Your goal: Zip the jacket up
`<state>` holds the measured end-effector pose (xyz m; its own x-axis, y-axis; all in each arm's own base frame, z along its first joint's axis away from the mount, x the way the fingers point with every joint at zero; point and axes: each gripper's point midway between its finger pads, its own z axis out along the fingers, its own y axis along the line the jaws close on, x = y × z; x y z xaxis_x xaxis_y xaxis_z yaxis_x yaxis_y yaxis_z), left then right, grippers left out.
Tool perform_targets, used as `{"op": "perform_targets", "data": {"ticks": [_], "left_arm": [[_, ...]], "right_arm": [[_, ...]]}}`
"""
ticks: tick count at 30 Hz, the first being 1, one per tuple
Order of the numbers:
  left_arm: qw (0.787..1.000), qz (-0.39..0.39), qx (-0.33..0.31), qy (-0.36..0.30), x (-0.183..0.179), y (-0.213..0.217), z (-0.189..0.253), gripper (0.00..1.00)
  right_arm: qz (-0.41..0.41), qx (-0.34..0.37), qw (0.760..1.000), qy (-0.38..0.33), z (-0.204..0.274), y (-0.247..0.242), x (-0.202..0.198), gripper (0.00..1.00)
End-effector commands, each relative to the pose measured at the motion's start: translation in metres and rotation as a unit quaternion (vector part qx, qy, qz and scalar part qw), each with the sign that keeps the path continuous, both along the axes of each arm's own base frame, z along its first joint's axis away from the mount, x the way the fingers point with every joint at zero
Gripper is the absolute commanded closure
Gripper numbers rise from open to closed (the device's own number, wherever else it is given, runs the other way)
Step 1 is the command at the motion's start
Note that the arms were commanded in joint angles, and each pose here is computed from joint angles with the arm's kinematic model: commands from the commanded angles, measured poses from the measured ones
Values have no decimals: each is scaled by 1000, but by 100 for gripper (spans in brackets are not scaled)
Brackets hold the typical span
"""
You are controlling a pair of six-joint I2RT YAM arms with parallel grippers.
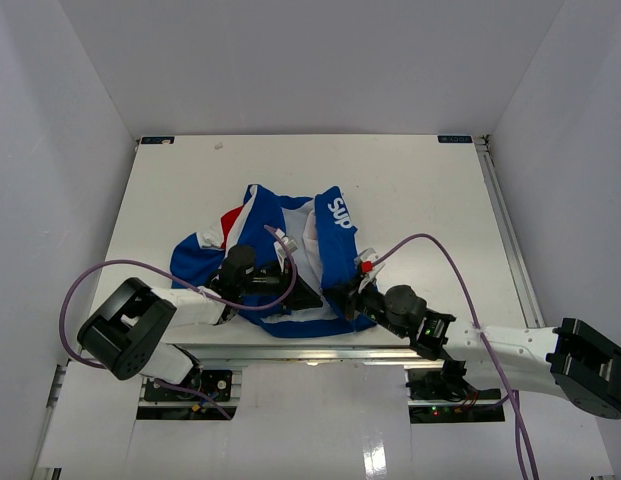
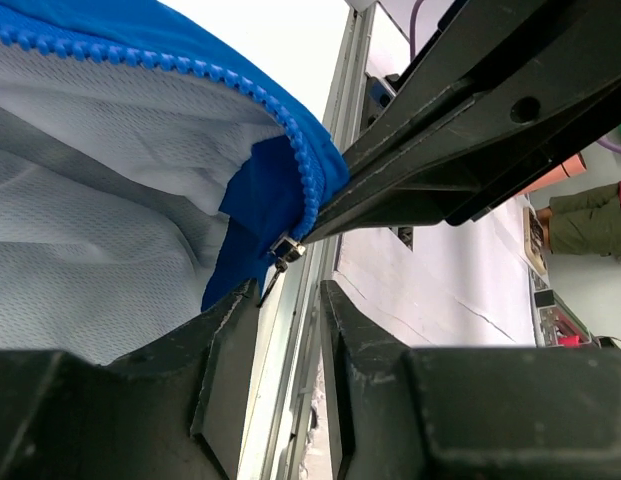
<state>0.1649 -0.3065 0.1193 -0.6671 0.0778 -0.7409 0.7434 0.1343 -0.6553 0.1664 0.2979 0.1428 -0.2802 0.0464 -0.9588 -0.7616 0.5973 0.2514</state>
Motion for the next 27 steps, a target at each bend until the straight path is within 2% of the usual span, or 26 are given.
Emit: {"op": "perform_targets", "data": {"ticks": [1,10,15,18,23,25,27], "left_arm": [[1000,-20,-6,-3,-8,1,3,58],[1000,2,8,18,-8,6,-4,55],[991,99,76,43,15,18,-20,53],[976,166,133,51,34,31,-25,53],[952,260,159,33,54,55,-13,50],[926,334,172,28,70,74,-9,44],[908,368,195,42,73,87,-15,41]], "right_arm": [[-19,32,999,-23,22,-1,9,92],[-16,41,998,-34,33,-3,8,92],[-19,48,998,-34,33,-13,3,92],[-21,59,997,-37,36,-19,1,92],[-16,66,997,-46,42,-22,-2,92],[-10,66,996,-50,44,-22,-3,92],[-7,67,996,-55,46,-23,-4,92]]}}
